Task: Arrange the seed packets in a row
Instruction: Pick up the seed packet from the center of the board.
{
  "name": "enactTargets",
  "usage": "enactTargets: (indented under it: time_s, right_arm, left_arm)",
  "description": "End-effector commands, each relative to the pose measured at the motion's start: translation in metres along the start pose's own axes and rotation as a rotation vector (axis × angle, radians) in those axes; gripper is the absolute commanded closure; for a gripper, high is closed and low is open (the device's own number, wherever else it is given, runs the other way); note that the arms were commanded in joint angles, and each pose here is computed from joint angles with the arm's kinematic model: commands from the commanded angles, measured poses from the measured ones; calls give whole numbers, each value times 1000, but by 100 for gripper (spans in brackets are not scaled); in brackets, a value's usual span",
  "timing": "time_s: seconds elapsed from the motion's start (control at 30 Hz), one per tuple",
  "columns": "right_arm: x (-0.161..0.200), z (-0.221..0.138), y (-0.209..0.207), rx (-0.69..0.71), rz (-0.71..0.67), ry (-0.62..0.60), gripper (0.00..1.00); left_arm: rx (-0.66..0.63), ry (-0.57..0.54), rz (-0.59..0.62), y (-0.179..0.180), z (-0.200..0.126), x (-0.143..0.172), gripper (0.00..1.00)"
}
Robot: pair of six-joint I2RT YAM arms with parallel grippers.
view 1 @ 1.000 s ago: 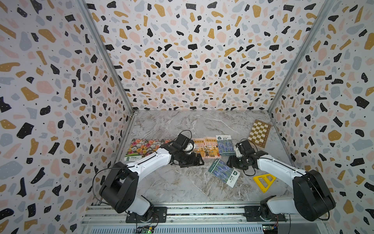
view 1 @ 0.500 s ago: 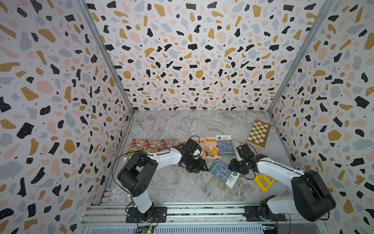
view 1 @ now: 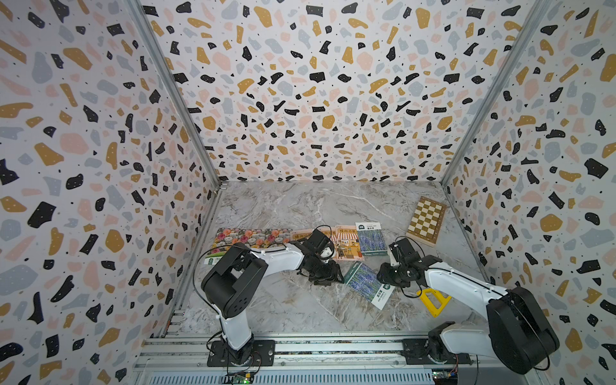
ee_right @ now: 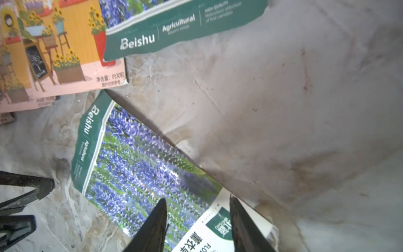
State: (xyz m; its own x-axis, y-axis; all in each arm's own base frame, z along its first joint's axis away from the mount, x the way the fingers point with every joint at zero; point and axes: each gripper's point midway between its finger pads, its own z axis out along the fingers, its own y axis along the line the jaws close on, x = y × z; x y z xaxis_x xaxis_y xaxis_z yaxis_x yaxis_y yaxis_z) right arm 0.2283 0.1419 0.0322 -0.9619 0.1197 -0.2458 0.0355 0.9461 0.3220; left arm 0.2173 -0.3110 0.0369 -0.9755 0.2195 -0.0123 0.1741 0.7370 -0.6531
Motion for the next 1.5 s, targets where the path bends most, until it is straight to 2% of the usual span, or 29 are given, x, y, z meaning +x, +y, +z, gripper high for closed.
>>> enactTargets:
  time_s: [0.0, 0.23, 0.5, 0.77, 0.9, 1.17, 1.23, 1.47]
  right_arm:
    - [11, 4, -4, 3, 6, 33, 52]
    - [15, 13, -7, 10, 3, 51, 52]
    - [21, 22, -7, -4, -10, 80, 53]
    - [29, 29, -11, -3, -18, 106, 54]
    - [33, 31, -12, -8, -17, 117, 54]
    - [35, 33, -13, -15, -12, 119, 55]
    - [36, 33, -13, -16, -12, 121, 55]
    - [31, 30, -13, -15, -11, 103, 55]
  left_arm:
    - [-9, -25, 8, -3, 2, -10, 41]
    - [-15, -31, -10, -1, 7, -16, 43]
    - [40, -41, -1, -19, 16, -28, 51]
    - [78, 33, 29, -36, 40, -22, 52]
    - [160, 47, 61, -55, 43, -25, 52]
    - [187, 36, 68, -64, 44, -32, 52]
    - [191, 31, 66, -66, 44, -33, 55]
    - [150, 3, 81, -63, 31, -29, 73]
